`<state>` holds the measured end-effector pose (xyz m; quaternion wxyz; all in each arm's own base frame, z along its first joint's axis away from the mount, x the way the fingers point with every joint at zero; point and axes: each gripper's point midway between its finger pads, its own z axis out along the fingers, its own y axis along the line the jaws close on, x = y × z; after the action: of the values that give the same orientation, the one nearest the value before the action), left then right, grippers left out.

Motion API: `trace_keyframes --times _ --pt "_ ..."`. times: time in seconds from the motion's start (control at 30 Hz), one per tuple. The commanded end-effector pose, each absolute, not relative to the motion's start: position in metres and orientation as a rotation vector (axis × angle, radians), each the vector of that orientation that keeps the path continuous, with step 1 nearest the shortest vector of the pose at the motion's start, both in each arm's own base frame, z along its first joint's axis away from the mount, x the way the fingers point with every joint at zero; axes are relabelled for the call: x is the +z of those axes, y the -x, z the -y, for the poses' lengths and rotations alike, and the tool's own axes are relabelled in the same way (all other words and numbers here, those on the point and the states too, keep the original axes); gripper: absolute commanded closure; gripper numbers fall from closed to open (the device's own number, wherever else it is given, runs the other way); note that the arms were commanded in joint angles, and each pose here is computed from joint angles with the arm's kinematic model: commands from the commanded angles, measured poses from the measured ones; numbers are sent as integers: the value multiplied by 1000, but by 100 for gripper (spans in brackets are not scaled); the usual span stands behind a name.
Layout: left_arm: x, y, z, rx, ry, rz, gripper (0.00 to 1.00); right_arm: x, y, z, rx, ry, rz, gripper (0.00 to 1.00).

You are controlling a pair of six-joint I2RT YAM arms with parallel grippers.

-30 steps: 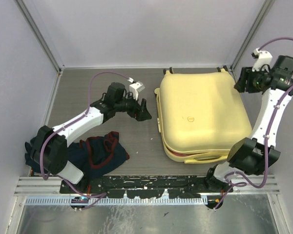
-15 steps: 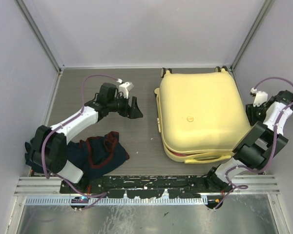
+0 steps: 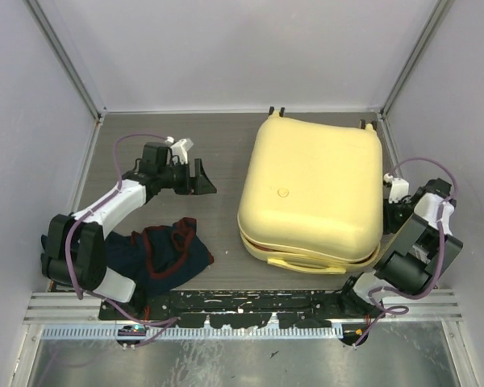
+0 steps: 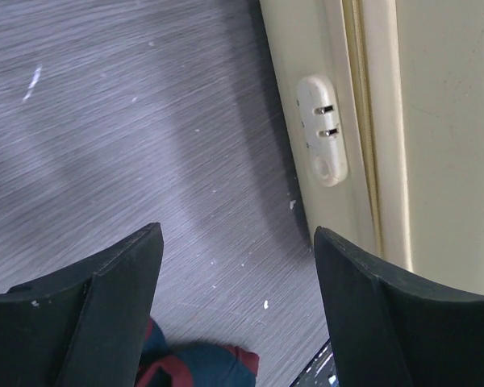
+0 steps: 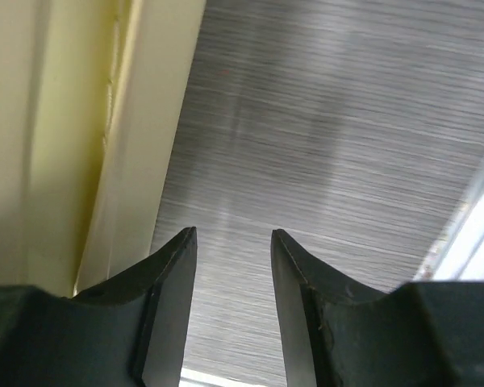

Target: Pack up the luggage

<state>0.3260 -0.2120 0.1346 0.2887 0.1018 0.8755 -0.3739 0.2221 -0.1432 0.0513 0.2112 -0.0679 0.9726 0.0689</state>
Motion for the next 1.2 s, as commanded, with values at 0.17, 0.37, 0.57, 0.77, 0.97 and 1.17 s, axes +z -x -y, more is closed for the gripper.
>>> trace_keyframes --times 0.17,0.37,0.57,0.77,0.97,1.17 --pt "148 -339 153 -960 58 -2359 23 76 -231 16 464 504 -2570 51" --pt "138 -339 104 -836 287 -2429 22 90 -235 -19 419 671 -2487 48" --pt "118 -319 59 -740 645 -2486 21 97 -237 -41 391 777 -2427 47" --pt "117 -297 49 -751 741 -2524 22 101 -242 -67 376 858 -2379 46" --pt "110 -267 60 -804 700 -2583 26 111 -244 -97 434 915 -2331 45" --pt "97 -257 85 -887 614 -2665 29 124 -245 -127 523 960 -2238 44"
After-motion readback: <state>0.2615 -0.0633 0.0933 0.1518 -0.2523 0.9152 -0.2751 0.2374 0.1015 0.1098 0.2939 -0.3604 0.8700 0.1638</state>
